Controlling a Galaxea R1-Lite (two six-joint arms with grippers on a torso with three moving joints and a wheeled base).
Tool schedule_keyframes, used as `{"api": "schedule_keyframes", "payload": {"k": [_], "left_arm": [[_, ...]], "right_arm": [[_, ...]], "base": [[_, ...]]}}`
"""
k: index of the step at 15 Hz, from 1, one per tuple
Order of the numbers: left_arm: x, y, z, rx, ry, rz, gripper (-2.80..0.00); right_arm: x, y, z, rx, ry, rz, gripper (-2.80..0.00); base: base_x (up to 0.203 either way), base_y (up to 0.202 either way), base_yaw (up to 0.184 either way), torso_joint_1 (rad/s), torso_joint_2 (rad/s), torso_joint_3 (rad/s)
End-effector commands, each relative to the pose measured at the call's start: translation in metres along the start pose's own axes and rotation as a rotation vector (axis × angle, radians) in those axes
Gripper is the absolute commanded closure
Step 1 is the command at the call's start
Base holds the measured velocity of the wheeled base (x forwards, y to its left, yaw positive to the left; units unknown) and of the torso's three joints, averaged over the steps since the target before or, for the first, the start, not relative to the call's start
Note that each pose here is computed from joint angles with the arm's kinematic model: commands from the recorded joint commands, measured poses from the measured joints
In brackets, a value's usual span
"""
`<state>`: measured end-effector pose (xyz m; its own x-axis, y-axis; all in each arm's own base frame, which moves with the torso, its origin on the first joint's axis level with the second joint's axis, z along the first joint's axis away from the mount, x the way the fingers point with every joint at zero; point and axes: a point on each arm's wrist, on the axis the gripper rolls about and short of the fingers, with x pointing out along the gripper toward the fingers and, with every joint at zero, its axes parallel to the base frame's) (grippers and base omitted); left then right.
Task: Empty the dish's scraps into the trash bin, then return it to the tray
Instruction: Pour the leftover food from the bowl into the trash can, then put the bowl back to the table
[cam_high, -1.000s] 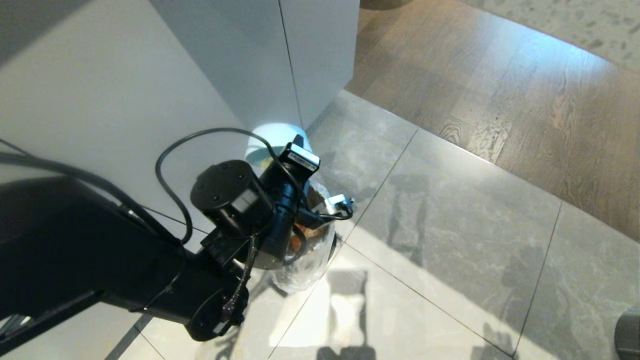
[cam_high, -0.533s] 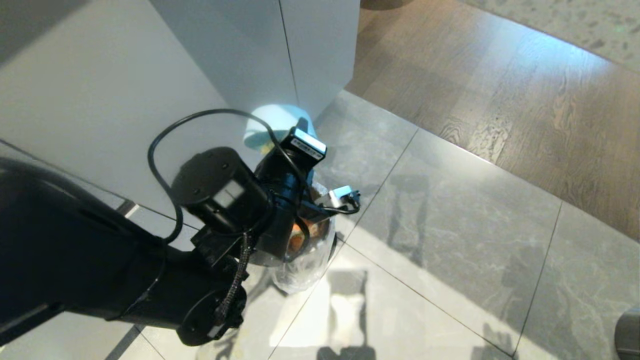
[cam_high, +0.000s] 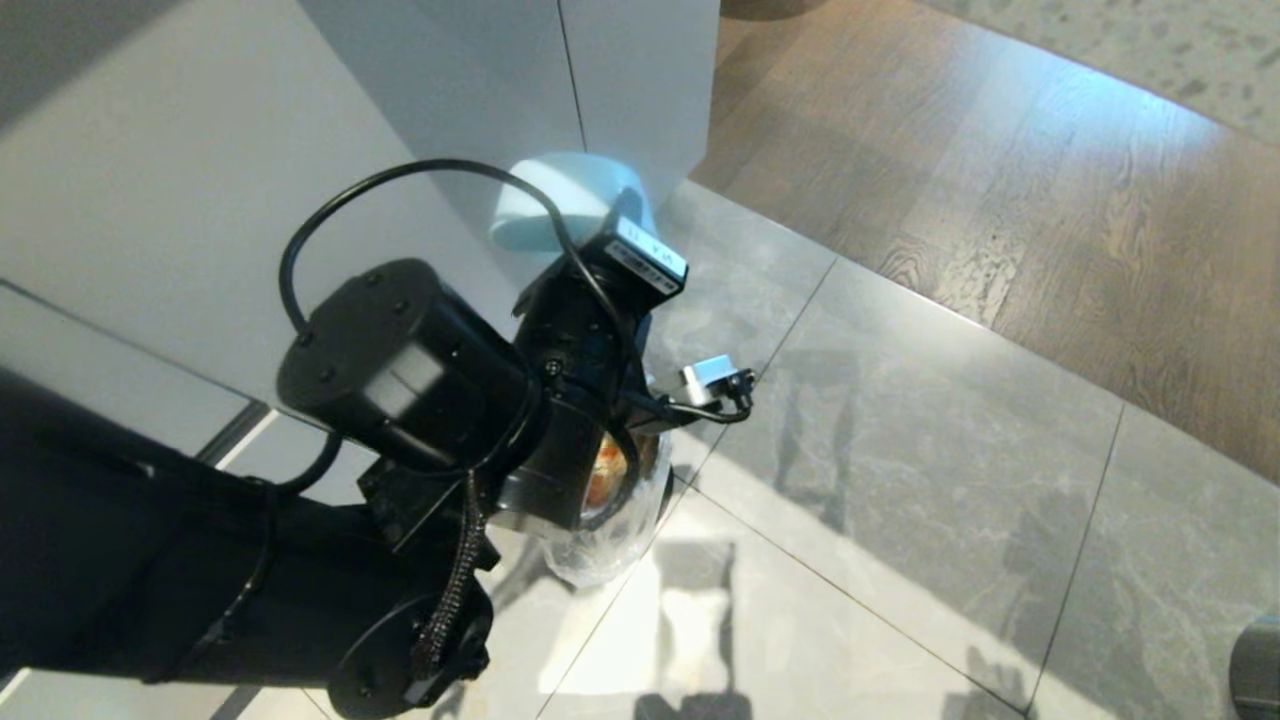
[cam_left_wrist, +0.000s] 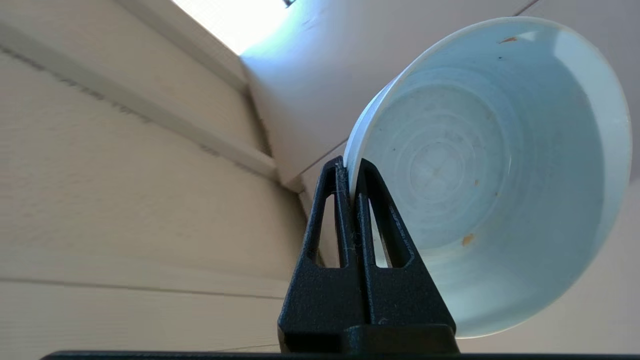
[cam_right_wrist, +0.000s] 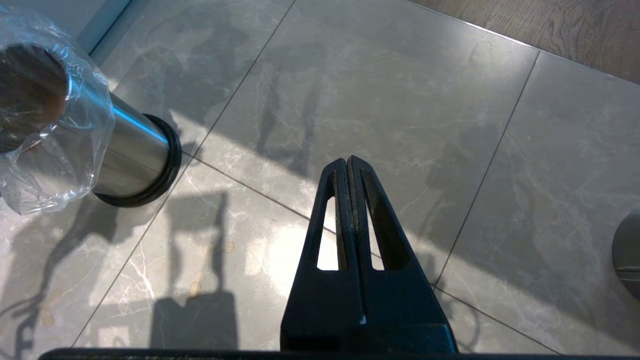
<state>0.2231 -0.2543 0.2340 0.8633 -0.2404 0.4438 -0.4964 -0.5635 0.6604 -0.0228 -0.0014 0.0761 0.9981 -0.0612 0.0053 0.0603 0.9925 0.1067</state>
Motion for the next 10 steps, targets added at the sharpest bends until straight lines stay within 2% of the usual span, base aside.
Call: {"api": "schedule_keyframes", "payload": {"k": [1, 6, 8, 10], "left_arm": [[-0.001, 0.004, -0.006, -0.015, 0.037, 0.023, 0.0], [-0.003, -0.003, -0.006, -0.024, 0.036, -0.009, 0.0], [-0.008, -0.013, -0.007, -0.072, 0.042, -0.066, 0.0], [-0.014, -0.026, -0.007, -0.154, 0.052, -0.13, 0.0]], "right_arm": [[0.0, 0.0, 0.0, 0.001, -0.002, 0.0, 0.0], [0.0, 0.0, 0.0, 0.001, -0.001, 0.0, 0.0], [0.0, 0.0, 0.0, 0.001, -0.002, 0.0, 0.0], [0.0, 0.0, 0.0, 0.001, -0.001, 0.0, 0.0]], "base": [[0.0, 0.0, 0.0, 0.0, 0.0, 0.0], [0.0, 0.0, 0.0, 0.0, 0.0, 0.0], [0.0, 0.0, 0.0, 0.0, 0.0, 0.0], [0.0, 0.0, 0.0, 0.0, 0.0, 0.0]]}}
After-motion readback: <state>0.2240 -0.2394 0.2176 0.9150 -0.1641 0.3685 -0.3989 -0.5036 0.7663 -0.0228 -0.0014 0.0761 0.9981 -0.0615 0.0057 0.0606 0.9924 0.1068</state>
